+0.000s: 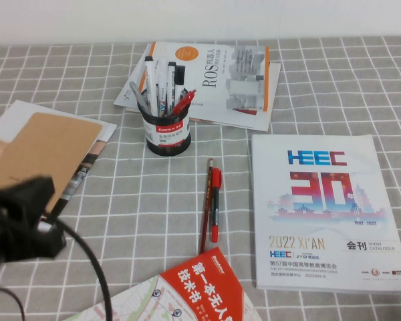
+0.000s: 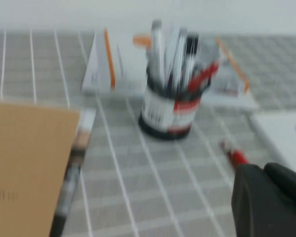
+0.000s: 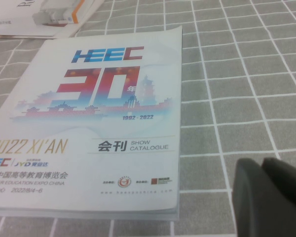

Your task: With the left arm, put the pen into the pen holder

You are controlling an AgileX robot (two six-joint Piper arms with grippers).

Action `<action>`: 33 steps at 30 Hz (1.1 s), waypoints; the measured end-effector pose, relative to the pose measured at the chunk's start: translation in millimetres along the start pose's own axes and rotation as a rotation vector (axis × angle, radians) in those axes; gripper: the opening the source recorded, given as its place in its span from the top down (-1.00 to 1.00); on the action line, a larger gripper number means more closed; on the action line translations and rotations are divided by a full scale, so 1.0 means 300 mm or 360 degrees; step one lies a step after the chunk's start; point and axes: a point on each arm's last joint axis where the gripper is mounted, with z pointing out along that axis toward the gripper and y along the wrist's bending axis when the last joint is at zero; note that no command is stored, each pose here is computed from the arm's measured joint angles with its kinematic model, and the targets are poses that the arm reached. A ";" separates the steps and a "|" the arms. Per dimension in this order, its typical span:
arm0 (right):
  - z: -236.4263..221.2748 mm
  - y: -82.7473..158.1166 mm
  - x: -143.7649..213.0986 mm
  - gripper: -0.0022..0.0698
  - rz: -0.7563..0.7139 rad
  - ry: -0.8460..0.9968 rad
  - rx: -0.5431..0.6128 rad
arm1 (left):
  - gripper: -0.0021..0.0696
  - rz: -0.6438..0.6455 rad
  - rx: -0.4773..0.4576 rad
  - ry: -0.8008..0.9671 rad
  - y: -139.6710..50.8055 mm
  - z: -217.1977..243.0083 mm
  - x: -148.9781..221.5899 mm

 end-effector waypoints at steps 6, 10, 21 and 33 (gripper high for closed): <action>0.000 0.000 0.000 0.97 0.0000 0.0000 0.0000 | 0.94 -0.0017 -0.0016 0.0122 0.010 0.011 0.085; 0.000 0.000 0.000 0.97 0.0000 0.0000 0.0000 | 0.94 -0.0037 -0.0017 0.0134 0.011 0.012 0.090; 0.000 0.000 0.000 0.97 0.0000 0.0000 0.0000 | 0.94 0.0075 0.0002 -0.0353 0.025 -0.048 0.137; 0.000 0.000 0.000 0.97 0.0000 0.0000 0.0000 | 0.94 -0.0022 -0.0430 -0.0627 0.106 -0.202 0.338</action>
